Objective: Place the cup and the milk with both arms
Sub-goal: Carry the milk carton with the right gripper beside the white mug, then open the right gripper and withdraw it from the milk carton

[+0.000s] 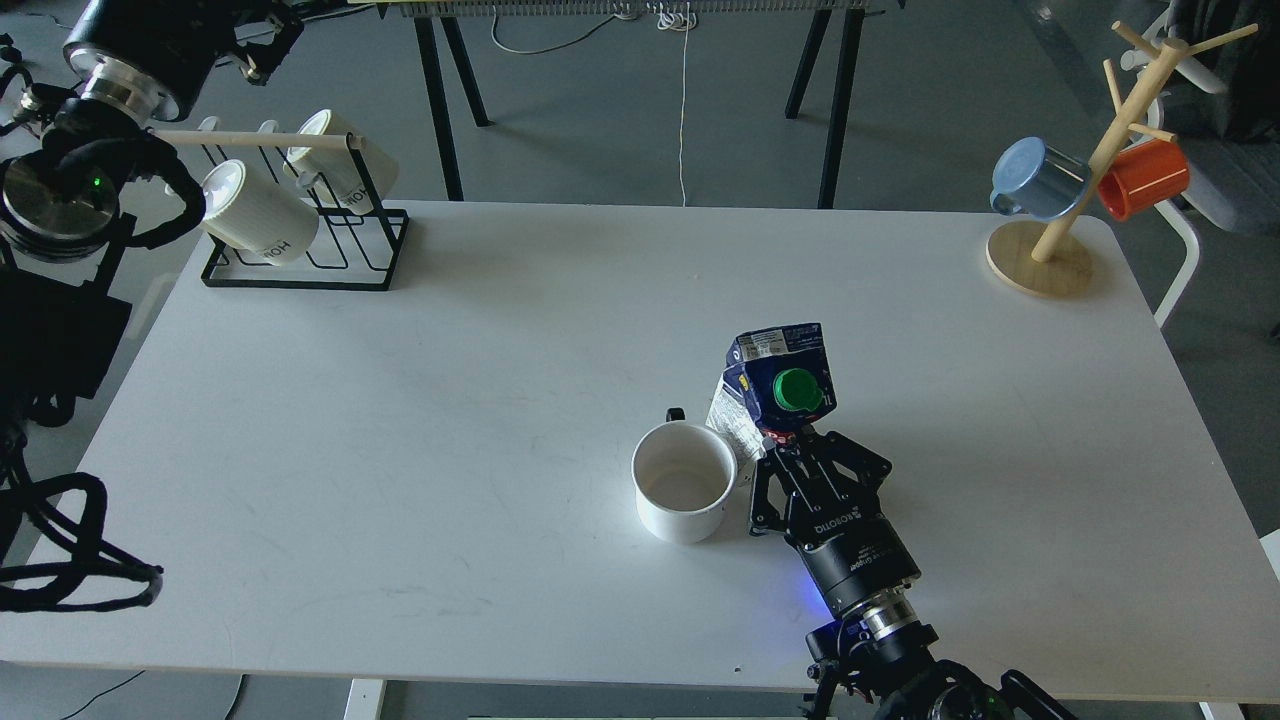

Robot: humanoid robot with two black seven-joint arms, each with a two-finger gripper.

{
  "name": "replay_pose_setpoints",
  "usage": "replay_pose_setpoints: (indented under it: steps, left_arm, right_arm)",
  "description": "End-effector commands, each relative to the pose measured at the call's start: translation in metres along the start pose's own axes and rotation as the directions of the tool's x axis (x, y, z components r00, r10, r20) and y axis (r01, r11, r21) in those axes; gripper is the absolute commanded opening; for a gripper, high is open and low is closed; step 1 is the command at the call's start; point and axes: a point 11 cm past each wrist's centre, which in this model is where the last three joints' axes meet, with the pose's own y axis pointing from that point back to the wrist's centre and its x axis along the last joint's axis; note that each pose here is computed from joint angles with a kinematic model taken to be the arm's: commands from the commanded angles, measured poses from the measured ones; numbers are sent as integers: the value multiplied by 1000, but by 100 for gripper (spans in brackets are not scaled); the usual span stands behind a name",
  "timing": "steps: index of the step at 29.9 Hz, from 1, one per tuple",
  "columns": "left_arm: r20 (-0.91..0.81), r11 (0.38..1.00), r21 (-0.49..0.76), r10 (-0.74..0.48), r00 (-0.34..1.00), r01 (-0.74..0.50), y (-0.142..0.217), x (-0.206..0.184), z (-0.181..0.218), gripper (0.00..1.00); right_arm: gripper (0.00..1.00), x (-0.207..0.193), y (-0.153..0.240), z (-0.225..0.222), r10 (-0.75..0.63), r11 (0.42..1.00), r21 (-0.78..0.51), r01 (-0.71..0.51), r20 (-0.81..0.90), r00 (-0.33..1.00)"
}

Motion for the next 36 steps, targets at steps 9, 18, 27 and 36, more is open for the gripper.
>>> replay_pose_setpoints:
  steps: [9, 18, 27, 36]
  left_arm:
    - [-1, 1000, 4, 1, 1000, -1, 0, 1, -3, 99]
    - [-1, 1000, 3, 3, 1000, -3, 0, 1, -2, 99]
    - [-2, 1000, 7, 4, 1000, -4, 0, 1, -4, 99]
    - [-8, 1000, 7, 8, 1000, -8, 1, 3, -5, 99]
  right_arm:
    - [43, 10, 3, -3, 31, 1000, 4, -31, -8, 999]
    - [96, 11, 8, -1, 36, 999, 4, -36, -2, 999]
    - [97, 11, 27, -2, 53, 999, 3, -53, -8, 999]
    - [98, -31, 72, -49, 11, 996, -85, -35, -275, 961]
